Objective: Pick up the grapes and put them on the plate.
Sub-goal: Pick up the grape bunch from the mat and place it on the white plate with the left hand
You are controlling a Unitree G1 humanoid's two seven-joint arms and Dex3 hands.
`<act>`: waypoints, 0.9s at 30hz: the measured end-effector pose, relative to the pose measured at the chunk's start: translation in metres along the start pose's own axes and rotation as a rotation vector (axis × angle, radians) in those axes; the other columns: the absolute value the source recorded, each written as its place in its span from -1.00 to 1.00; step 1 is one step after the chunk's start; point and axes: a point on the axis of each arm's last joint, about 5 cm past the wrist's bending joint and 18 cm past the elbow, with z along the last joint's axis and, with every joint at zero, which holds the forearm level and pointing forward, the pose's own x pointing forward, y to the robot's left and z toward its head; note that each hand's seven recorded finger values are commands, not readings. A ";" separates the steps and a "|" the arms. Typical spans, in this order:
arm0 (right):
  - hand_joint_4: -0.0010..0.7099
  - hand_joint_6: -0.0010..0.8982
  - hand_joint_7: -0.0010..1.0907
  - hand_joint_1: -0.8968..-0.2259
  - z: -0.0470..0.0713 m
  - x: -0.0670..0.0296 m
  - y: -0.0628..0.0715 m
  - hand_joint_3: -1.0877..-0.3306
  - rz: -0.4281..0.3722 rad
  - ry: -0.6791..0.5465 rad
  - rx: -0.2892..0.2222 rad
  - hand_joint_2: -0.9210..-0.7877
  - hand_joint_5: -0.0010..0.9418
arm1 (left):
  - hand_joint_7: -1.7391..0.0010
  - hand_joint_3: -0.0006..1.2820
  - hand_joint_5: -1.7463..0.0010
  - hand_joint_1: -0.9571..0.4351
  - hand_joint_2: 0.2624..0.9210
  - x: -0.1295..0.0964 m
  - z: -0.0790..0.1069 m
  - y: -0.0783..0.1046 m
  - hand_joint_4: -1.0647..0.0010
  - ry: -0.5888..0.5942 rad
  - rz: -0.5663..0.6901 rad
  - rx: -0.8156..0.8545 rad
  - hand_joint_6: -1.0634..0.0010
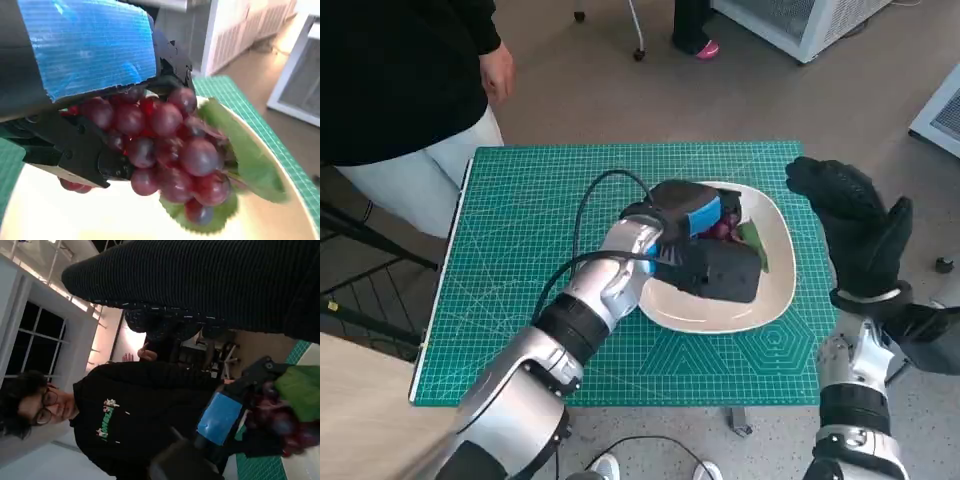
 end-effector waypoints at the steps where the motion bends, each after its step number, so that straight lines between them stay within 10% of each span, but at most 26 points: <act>1: 0.57 0.12 -1.00 0.53 0.000 -0.0001 0.000 0.50 0.000 0.001 0.000 -1.00 -1.00 | 0.88 -0.80 0.26 0.42 0.65 0.000 0.000 0.000 0.56 0.004 -0.014 -0.012 0.53; 7: 0.57 0.12 -1.00 0.52 -0.001 -0.0006 0.001 0.50 0.000 0.008 0.004 -1.00 -1.00 | 0.96 -0.93 0.92 -0.07 0.41 0.000 -0.002 -0.001 0.95 0.025 -0.079 -0.025 0.74; 27: 0.58 0.13 -1.00 0.51 -0.003 -0.0009 0.001 0.51 -0.001 0.020 0.013 -1.00 -1.00 | 0.99 -0.96 1.00 -0.45 0.56 -0.003 -0.008 -0.001 1.00 -0.070 -0.032 0.042 0.80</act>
